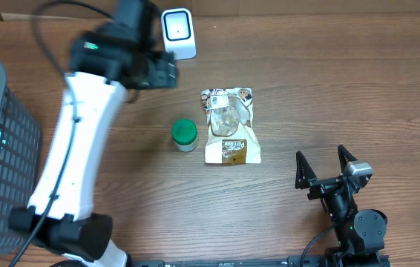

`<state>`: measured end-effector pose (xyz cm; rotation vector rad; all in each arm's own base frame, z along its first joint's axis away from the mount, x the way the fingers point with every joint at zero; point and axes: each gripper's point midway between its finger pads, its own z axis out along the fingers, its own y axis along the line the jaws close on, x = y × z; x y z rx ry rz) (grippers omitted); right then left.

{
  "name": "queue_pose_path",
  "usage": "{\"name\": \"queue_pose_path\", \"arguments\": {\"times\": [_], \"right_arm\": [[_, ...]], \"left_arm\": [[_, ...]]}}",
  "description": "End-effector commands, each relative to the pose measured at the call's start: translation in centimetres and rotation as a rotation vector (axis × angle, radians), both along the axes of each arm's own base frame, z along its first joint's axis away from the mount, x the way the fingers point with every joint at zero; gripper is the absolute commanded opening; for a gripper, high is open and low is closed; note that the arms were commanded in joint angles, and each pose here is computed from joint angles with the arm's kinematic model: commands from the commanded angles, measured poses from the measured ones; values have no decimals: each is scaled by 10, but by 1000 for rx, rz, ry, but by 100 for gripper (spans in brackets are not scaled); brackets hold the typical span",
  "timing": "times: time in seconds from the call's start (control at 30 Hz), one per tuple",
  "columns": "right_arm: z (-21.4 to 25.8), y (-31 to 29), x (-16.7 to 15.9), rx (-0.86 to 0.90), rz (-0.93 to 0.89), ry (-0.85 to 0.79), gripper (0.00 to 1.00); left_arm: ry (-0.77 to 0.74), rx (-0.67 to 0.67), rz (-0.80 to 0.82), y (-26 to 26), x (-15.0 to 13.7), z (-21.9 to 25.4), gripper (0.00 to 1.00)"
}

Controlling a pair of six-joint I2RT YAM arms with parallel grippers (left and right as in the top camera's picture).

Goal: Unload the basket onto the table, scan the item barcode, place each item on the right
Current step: 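Set the green-lidded jar down left of the bean bag, then return the left gripper into the basket and grasp the Kleenex pack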

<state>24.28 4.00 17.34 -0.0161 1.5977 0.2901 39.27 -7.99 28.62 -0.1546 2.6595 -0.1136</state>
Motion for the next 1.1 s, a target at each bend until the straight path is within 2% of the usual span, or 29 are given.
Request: {"name": "queue_pose_path", "arguments": {"times": [0.0, 0.1, 0.2, 0.33, 0.47, 0.57, 0.67, 0.8, 1.07], "right_arm": [[-2, 0, 0, 3, 0, -2, 100], [-2, 0, 0, 3, 0, -2, 100], [-2, 0, 0, 3, 0, -2, 100], [-2, 0, 0, 3, 0, -2, 100], [-2, 0, 0, 3, 0, -2, 100], [-2, 0, 0, 3, 0, -2, 100], [-2, 0, 0, 3, 0, -2, 100], [-2, 0, 0, 3, 0, -2, 100], [-2, 0, 0, 3, 0, -2, 100]], "left_arm": [[-126, 25, 130, 72, -9, 66, 82], [-151, 43, 274, 130, -29, 88, 83], [-129, 67, 506, 214, -60, 90, 83], [-113, -38, 862, 311, -110, 73, 80], [-42, -64, 1022, 355, -138, 38, 78], [33, -9, 1086, 378, -147, 2, 72], [114, 57, 1115, 393, -156, -34, 73], [161, 107, 1006, 403, -150, -81, 74], [176, 273, 771, 427, -139, -133, 73]]}}
